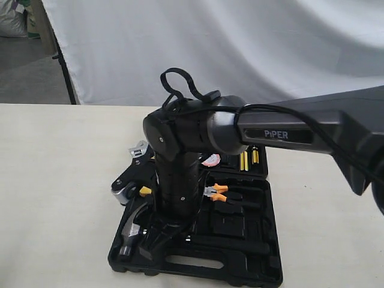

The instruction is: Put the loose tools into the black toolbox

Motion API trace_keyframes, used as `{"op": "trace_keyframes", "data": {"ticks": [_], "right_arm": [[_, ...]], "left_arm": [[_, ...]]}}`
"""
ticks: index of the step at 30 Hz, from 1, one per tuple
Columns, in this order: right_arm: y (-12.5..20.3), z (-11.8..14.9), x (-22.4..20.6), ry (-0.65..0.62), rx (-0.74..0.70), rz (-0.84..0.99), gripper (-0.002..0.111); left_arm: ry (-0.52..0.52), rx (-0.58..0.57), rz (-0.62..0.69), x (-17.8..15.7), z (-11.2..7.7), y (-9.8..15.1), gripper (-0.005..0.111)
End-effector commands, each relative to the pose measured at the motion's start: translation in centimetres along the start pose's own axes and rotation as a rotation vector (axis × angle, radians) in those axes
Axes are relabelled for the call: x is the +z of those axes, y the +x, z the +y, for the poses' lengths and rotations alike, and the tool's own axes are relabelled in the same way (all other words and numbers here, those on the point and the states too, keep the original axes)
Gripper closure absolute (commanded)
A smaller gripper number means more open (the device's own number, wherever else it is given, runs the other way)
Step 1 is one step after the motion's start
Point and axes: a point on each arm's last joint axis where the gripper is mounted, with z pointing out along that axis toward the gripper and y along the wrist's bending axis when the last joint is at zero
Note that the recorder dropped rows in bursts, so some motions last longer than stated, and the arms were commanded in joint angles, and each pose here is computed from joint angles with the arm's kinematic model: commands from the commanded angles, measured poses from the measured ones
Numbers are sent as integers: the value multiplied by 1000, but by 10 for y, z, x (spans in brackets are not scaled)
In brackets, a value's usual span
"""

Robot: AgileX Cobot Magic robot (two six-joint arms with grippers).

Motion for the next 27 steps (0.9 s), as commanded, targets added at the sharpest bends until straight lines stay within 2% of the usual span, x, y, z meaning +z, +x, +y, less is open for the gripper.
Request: {"op": "trace_keyframes", "data": {"ticks": [1,9,13,19,27], "right_arm": [[7,-3,1,17,-4,32,109],[4,-4,-49,71,24,-191,109],[-1,-3,-55,61,38,-260,109],[-8,1,-23,-16,76,-215,109],[-5,6,50,-94,90,16,109]], "left_arm": [[-21,0,-20,0,1,-2,106],[-21,0,-20,0,1,-2,106],[-21,0,-20,0,1,-2,106],[-21,0,-20,0,1,-2,106],[-21,0,-20,0,1,-2,106]]}}
